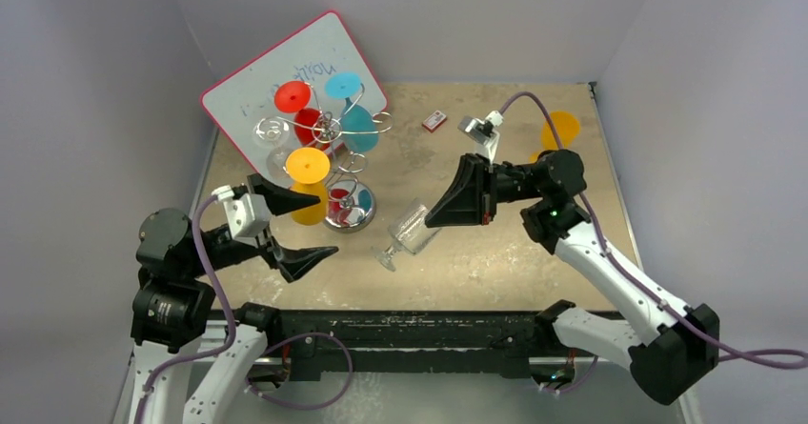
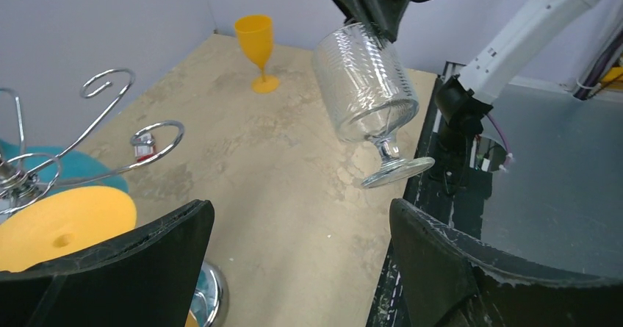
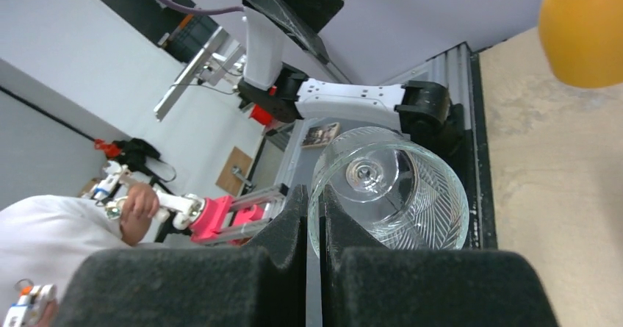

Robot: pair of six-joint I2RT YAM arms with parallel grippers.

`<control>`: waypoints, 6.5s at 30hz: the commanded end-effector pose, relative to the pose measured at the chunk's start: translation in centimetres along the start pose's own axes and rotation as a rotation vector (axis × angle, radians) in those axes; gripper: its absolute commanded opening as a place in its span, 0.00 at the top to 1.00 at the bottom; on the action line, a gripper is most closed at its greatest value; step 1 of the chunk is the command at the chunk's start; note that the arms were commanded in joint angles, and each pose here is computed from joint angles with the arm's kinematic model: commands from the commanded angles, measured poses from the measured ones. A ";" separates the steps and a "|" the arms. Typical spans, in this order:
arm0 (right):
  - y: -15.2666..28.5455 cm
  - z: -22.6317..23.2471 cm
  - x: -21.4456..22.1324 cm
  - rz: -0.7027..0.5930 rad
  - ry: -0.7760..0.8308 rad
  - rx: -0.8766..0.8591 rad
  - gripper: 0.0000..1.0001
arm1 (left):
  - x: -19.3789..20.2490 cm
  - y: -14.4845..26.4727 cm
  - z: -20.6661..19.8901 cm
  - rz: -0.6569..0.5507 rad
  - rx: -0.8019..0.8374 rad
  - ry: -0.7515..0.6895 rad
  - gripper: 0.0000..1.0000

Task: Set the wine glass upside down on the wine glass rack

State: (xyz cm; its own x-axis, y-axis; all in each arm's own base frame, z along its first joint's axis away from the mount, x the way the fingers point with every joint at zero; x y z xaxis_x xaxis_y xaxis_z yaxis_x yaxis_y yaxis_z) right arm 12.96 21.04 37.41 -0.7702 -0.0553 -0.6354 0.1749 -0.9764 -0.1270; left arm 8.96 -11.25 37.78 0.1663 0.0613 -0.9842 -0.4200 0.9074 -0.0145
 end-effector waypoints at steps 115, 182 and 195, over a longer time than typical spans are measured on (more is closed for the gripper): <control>-6.4 3.9 -6.0 -0.309 0.241 0.124 0.39 | -5.3 0.0 -1.4 -0.114 0.213 -0.243 1.00; -9.0 6.0 -12.0 -0.596 0.157 0.253 0.53 | -11.8 -6.8 9.4 -0.367 -0.216 0.962 1.00; -10.0 5.1 -14.3 -0.676 0.126 0.282 0.58 | -11.7 -6.8 8.5 -0.370 -0.143 0.970 1.00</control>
State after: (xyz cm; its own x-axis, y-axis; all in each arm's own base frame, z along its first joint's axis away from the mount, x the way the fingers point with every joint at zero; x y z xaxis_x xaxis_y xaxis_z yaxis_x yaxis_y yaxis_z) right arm 19.37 31.26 48.40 -0.6104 0.5106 -0.6055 -0.4777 -0.8471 -0.2327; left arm 19.45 -14.89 47.91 -0.5299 -0.6088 -0.5904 -0.6613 0.7325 -0.1618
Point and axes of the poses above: each gripper's point midway between its finger pads, its own y axis back along the fingers, its own z axis along the line the jaws close on, x = y × z, the point moved 6 cm from there along y, back along the fingers, and after that the axes turned 8 degrees about -y, right-handed, at the moved point
